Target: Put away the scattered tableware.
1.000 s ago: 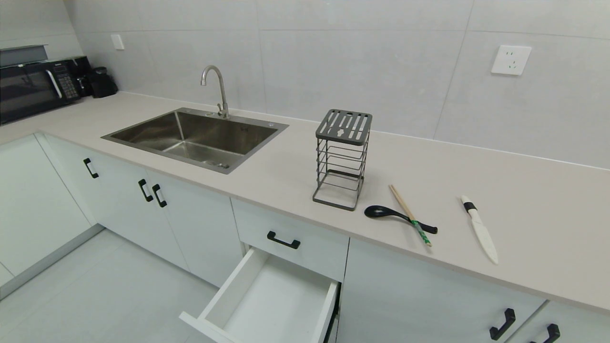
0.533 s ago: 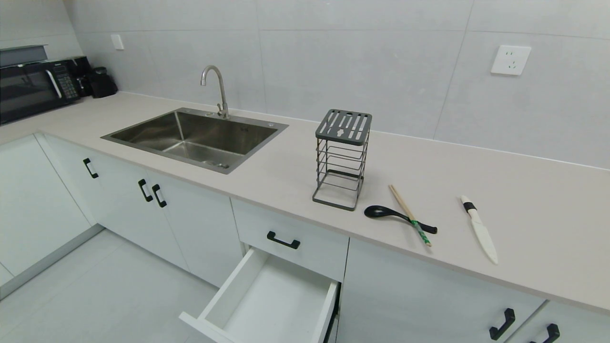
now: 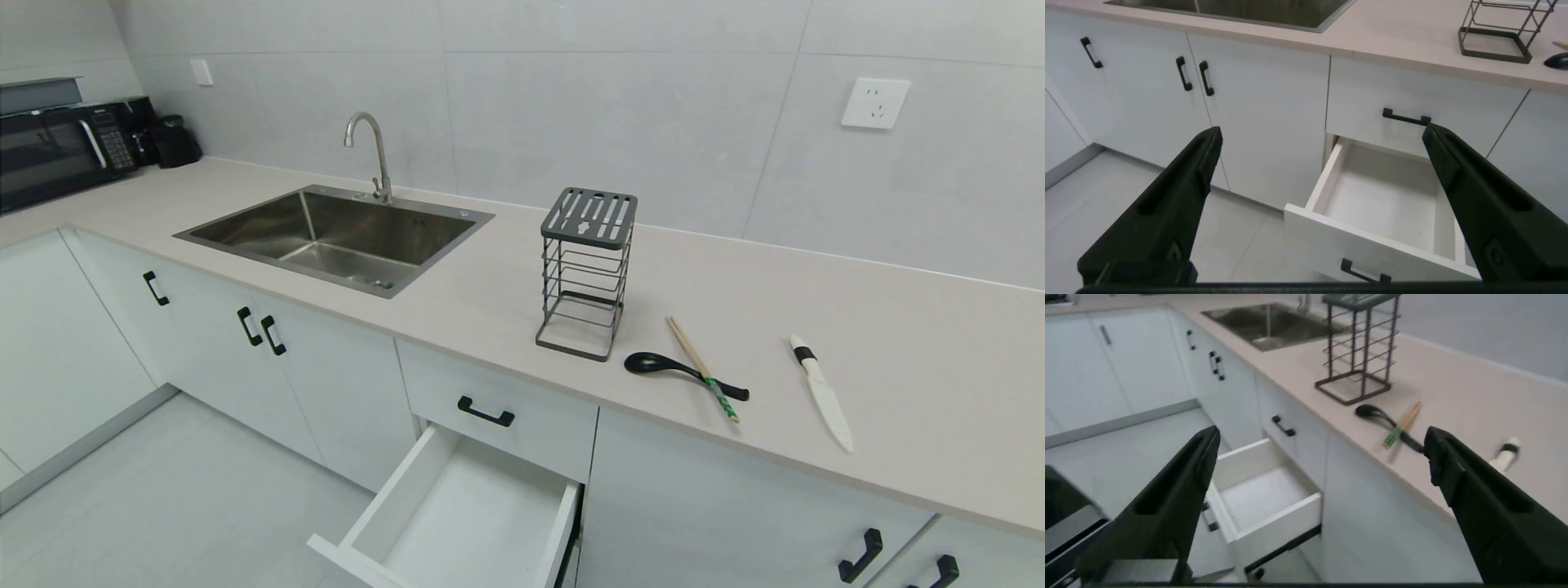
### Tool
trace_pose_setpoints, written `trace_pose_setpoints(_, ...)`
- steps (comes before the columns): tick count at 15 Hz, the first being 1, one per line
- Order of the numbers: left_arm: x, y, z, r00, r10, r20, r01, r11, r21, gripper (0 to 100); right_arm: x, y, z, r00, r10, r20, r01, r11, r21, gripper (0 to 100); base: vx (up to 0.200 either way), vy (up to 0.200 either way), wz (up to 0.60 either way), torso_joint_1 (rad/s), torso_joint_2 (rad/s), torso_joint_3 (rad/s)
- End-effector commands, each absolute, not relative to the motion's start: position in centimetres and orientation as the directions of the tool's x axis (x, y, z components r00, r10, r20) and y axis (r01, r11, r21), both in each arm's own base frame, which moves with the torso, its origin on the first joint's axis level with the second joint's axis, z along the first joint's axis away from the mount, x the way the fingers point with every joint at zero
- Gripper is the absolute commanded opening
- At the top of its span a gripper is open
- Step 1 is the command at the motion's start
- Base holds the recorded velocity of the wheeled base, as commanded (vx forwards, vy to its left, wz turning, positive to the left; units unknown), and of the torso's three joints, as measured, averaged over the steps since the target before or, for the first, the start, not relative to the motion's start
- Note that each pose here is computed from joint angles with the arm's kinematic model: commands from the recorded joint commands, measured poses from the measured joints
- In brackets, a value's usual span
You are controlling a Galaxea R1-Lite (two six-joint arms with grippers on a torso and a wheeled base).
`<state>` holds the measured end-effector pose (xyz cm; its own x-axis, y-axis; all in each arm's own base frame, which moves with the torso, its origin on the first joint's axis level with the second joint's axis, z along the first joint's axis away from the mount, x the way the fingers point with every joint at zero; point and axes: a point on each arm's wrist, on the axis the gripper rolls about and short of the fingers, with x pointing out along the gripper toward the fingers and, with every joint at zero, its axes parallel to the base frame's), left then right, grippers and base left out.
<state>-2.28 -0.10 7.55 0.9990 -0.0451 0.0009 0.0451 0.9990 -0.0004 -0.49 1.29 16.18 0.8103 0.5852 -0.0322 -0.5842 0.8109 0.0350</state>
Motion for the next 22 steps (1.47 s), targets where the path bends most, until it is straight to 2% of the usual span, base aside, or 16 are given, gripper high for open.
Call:
trace_pose_setpoints(1,-2.3,-0.1,7.6,0.999,-0.044,0.0,0.044,0.999,-0.002,100,2.7,1.5,17.1,0.744,0.651,-0.152,-0.639,0.759,0.125,100,0.0,0.0,0.0,0.0,0.0,0.0)
trace_pose_setpoints(3,-2.3,-0.1,7.6,0.999,-0.044,0.0,0.044,0.999,-0.002,100,4.6,2.1,18.3,0.675,0.716,-0.179,-0.701,0.698,0.145,100,0.0,0.0,0.0,0.0,0.0,0.0)
trace_pose_setpoints(6,-2.3,-0.1,7.6,0.999,-0.044,0.0,0.044,0.999,0.0,100,7.6,4.2,20.0,0.518,0.82,-0.244,-0.805,0.564,0.186,100,0.0,0.0,0.0,0.0,0.0,0.0)
trace_pose_setpoints(7,-2.3,-0.1,7.6,0.999,-0.044,0.0,0.044,0.999,-0.002,100,8.8,4.9,20.4,0.506,0.82,-0.267,-0.806,0.56,0.191,100,0.0,0.0,0.0,0.0,0.0,0.0)
trace_pose_setpoints(10,-2.3,-0.1,7.6,0.999,-0.044,0.0,0.044,0.999,-0.002,100,12.6,6.5,20.7,0.517,0.781,-0.351,-0.804,0.583,0.113,100,0.0,0.0,0.0,0.0,0.0,0.0)
trace_pose_setpoints(12,-2.3,-0.1,7.6,0.999,-0.046,0.002,0.046,0.999,0.0,100,13.5,6.9,20.5,0.511,0.774,-0.374,-0.801,0.587,0.12,100,0.0,0.0,0.0,0.0,0.0,0.0)
trace_pose_setpoints(18,-2.3,-0.1,7.6,0.999,-0.046,0.002,0.046,0.999,-0.001,100,15.8,8.2,20.5,0.589,0.68,-0.437,-0.73,0.68,0.073,100,0.0,0.0,0.0,0.0,0.0,0.0)
trace_pose_setpoints(20,-2.3,-0.1,7.6,0.999,-0.046,0.0,0.046,0.999,-0.002,100,17.0,8.3,19.5,0.655,0.568,-0.498,-0.624,0.778,0.067,100,0.0,0.0,0.0,0.0,0.0,0.0)
trace_pose_setpoints(22,-2.3,-0.1,7.6,0.999,-0.044,0.0,0.044,0.999,-0.002,100,17.5,8.6,18.8,0.676,0.507,-0.534,-0.521,0.842,0.139,100,0.0,0.0,0.0,0.0,0.0,0.0)
